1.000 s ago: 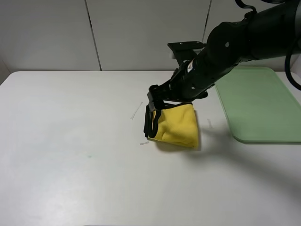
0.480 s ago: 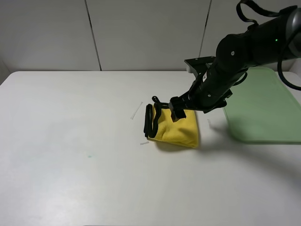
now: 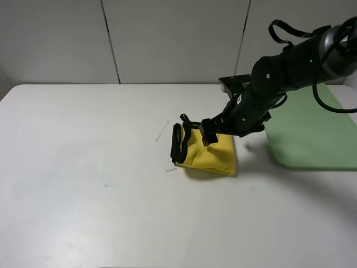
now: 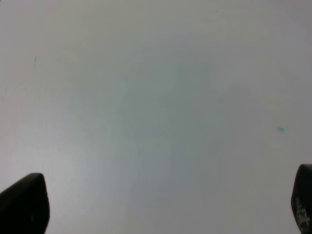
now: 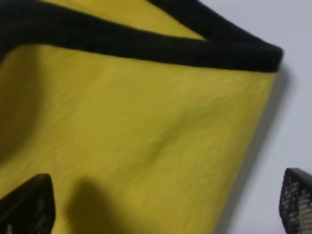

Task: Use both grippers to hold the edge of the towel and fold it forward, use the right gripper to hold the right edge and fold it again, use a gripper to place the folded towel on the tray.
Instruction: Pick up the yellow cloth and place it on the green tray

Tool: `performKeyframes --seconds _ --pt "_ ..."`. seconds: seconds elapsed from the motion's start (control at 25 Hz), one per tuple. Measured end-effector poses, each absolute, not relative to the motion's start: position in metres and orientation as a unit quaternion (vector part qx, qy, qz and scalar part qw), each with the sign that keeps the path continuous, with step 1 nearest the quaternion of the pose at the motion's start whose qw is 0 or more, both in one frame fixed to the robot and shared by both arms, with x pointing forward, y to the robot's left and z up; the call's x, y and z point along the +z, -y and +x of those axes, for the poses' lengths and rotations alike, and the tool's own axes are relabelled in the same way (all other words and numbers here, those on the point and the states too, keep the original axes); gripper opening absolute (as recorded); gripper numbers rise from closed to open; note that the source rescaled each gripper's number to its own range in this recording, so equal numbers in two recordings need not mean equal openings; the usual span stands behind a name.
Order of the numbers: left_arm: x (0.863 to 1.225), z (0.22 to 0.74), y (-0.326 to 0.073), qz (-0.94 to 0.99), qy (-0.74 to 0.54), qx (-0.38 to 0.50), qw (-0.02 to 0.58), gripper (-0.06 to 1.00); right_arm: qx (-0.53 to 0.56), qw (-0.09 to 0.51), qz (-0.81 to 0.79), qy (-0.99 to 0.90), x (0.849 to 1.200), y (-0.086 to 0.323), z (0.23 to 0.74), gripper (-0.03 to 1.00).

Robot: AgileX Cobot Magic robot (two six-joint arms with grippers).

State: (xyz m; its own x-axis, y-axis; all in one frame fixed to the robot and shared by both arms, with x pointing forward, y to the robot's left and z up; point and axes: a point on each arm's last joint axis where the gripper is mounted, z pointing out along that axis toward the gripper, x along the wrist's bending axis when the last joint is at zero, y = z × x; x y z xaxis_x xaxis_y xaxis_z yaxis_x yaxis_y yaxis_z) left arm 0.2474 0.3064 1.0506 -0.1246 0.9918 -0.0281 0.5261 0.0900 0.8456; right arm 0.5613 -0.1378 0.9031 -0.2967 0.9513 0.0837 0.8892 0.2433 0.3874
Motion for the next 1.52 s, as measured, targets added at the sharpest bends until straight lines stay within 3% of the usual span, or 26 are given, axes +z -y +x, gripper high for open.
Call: performKeyframes --seconds 0.64,0.76,1.04,1.52 --pt "1.051 0.247 -0.306 0.574 -0.661 0.354 0.329 1.0 0.16 0.057 0.633 -0.755 0.869 0.148 0.568 0.96" --pt "1.051 0.247 -0.306 0.574 -0.661 0.354 0.329 1.0 0.164 0.049 0.644 -0.746 0.869 0.147 0.568 0.83" --pt "1.051 0.247 -0.306 0.574 -0.661 0.354 0.329 1.0 0.168 0.035 0.662 -0.729 0.867 0.144 0.567 0.12" --pt "1.051 0.247 -0.306 0.574 -0.661 0.354 0.329 1.0 0.173 0.048 0.633 -0.753 0.886 0.145 0.566 0.09"
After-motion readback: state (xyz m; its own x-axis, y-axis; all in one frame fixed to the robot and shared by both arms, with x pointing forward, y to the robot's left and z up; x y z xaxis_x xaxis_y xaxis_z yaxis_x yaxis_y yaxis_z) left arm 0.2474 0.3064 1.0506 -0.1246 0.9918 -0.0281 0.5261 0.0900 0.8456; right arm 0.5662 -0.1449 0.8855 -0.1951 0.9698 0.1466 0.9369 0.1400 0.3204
